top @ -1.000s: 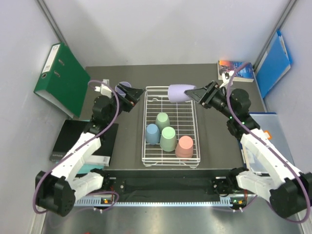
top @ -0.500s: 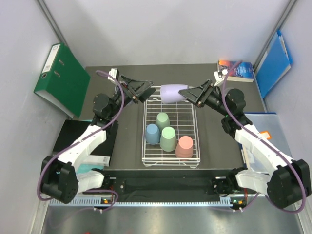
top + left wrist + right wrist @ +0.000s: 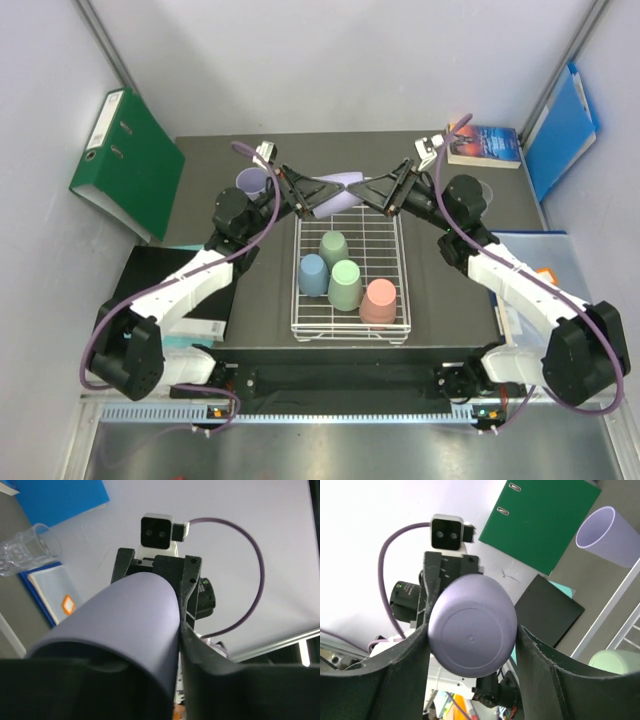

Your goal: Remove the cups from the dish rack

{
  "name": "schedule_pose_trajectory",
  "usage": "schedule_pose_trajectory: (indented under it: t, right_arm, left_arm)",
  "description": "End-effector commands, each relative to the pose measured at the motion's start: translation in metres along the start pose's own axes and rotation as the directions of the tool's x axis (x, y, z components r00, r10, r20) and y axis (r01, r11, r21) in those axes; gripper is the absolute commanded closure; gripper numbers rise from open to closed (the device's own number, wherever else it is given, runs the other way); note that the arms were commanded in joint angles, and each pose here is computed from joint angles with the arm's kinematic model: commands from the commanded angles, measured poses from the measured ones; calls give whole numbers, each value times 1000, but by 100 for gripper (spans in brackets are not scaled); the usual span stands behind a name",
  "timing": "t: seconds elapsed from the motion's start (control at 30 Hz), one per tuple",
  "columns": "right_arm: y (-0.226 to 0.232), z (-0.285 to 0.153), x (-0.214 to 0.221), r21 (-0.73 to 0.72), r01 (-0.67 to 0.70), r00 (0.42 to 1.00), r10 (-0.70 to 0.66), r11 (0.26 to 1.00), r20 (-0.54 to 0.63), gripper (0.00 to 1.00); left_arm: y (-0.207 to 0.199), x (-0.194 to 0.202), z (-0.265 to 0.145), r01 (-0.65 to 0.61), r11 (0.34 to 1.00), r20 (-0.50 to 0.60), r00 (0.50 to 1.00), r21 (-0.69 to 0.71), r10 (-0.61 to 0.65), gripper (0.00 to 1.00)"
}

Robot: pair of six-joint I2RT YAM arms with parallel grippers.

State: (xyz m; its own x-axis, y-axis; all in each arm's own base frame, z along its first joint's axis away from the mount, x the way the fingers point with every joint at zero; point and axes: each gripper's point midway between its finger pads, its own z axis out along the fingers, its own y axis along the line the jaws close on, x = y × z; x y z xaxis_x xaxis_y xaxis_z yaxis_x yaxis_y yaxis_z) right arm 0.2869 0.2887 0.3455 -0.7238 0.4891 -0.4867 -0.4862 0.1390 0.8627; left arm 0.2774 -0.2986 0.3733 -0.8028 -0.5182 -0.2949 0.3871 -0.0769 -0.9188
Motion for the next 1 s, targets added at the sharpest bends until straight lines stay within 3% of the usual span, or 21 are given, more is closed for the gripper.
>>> schedule_pose_trajectory:
  t: [0.0, 0.07, 0.13, 0.17, 0.23, 0.27, 0.3, 0.37, 0.4, 0.43, 0.47, 0.5, 0.57, 0.6, 0.67, 0.7, 0.77, 0.87, 0.97]
  right_arm:
    - [26, 0, -12, -50, 99, 994, -97, 994, 43, 100]
    - [23, -2, -13, -21, 109, 993, -108, 994, 49, 97]
    - [25, -5, -15, -13, 134, 990, -133, 991, 54, 86]
    - [28, -5, -18, -4, 145, 987, -144, 989, 64, 65]
    - [19, -9, -19, 77, 166, 984, -170, 983, 52, 41]
    - [21, -10, -36, 135, 183, 975, -198, 974, 106, 21]
    - [-5, -20, -32, 284, 178, 977, -205, 942, 67, 14]
    - [-9, -32, -58, 429, 206, 951, -284, 879, 126, 6]
    - [-16, -41, -61, 491, 232, 940, -324, 840, 110, 5]
    - [-28, -52, -59, 562, 219, 944, -320, 798, 86, 5]
    - [-31, -60, -68, 614, 214, 933, -345, 759, 101, 5]
    - [-37, -66, -71, 653, 225, 926, -367, 723, 87, 5]
    - [-49, -79, -71, 720, 212, 928, -367, 661, 63, 6]
    - [-54, -81, -71, 739, 222, 927, -372, 636, 43, 7]
    - [-62, -88, -68, 773, 224, 932, -363, 594, 9, 7]
    - [-67, -90, -67, 786, 237, 931, -364, 571, -16, 7]
    - [-72, -98, -66, 811, 251, 929, -366, 529, -49, 8]
    - [-75, -105, -66, 829, 271, 924, -375, 490, -80, 8]
    - [-77, -109, -65, 834, 287, 920, -377, 471, -103, 8]
  left_arm:
    - [-34, -4, 6, -97, 991, 1, 995, 94, 97, 98]
    - [-30, -5, 7, -100, 993, -1, 995, 70, 100, 100]
    - [-30, -8, 8, -111, 992, 12, 994, 67, 110, 100]
    - [-29, -10, 8, -110, 992, 16, 994, 58, 109, 100]
    - [-31, -16, 10, -129, 990, 24, 991, 49, 128, 100]
    - [-19, -23, 8, -115, 993, 26, 993, -16, 115, 100]
    - [-24, -33, 10, -166, 985, 33, 985, -43, 167, 100]
    - [-14, -58, 9, -218, 962, 67, 971, -162, 231, 100]
    - [-1, -67, 7, -274, 913, 24, 955, -302, 295, 100]
    - [9, -90, 4, -298, 858, 66, 932, -419, 356, 100]
    - [33, -101, 1, -299, 794, 39, 926, -529, 375, 100]
    - [25, -115, -5, -367, 701, -15, 891, -612, 454, 100]
    - [67, -152, -22, -332, 488, -45, 859, -808, 510, 100]
    - [46, -175, -19, -372, 422, -64, 808, -827, 585, 100]
    - [100, -190, -46, -333, 166, -197, 818, -928, 541, 100]
    - [84, -205, -44, -358, 112, -232, 782, -927, 578, 100]
    - [126, -213, -69, -360, -114, -367, 784, -926, 501, 100]
    - [139, -230, -82, -349, -248, -428, 750, -904, 505, 100]
    - [163, -234, -96, -352, -346, -483, 750, -870, 451, 100]
